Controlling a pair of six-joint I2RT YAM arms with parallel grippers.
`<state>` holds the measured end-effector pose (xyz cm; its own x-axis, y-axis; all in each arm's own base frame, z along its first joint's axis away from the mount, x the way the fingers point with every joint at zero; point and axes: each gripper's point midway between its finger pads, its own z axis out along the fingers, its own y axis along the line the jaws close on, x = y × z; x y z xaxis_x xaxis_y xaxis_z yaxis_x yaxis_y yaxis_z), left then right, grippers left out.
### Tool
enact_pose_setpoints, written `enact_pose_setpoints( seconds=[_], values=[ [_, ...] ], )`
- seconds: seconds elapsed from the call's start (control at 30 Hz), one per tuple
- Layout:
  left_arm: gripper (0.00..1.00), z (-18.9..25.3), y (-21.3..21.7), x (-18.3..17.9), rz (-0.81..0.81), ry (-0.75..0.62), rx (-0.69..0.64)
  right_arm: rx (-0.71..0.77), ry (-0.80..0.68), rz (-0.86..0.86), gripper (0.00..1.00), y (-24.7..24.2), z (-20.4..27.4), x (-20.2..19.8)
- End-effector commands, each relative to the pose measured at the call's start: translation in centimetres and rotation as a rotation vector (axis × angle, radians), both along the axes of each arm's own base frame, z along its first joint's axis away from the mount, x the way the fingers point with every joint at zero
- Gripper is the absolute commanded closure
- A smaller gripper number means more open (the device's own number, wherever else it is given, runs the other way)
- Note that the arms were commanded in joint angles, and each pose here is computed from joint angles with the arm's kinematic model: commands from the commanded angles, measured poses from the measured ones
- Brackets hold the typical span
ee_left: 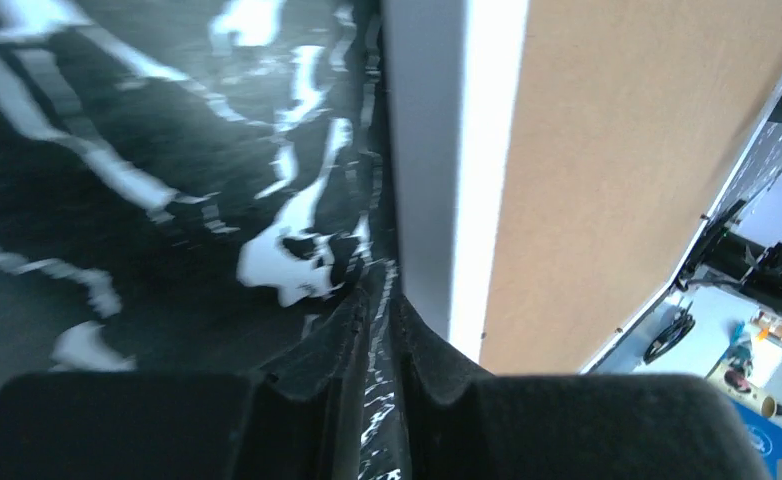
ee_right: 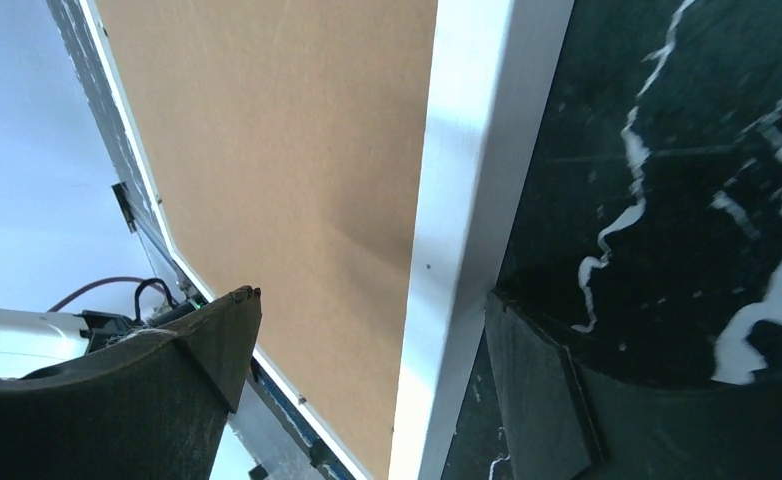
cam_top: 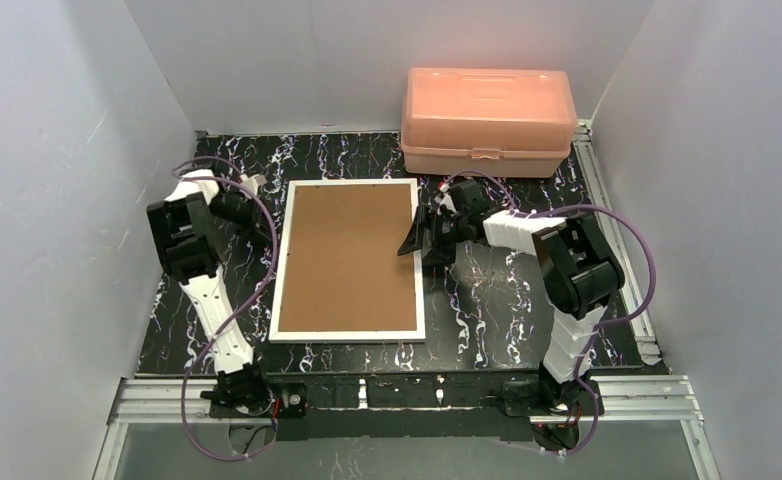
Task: Put the photo into the frame
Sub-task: Adjust the photo frame at the center of the board.
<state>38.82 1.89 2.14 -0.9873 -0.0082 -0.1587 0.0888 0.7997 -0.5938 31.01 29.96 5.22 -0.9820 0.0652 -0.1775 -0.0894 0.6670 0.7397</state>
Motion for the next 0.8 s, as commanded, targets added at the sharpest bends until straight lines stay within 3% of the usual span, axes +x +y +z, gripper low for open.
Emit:
enact_pose_setpoints(
  seconds=[0.0,0.17,0.4,0.57,0.77],
  values=[
    [0.87,0.3,-2.8,-2.1,-0.081,0.038,-0.008,0.057,-0.040,0.041,0.11,2.0,2.3,-2.4],
    [0.88,1.6,-5.0,-6.0,-0.235,0.047,-0.018,0.046,-0.019,0.079,0.11,2.1,2.0,-5.6],
    [0.88,3.0,-5.2,-8.7,-0.243,0.054,-0.012,-0.030,-0.038,0.089,0.09,-0.1,2.1,-6.6],
    [0.85,4.8,-3.8,-7.1,-0.156,0.011,0.022,-0.069,-0.093,0.003,0.07,-3.0,3.7,-2.9],
    [0.81,6.2,-3.4,-5.3,-0.124,-0.043,0.021,0.012,-0.227,-0.115,0.07,-3.8,8.4,3.8]
  ],
)
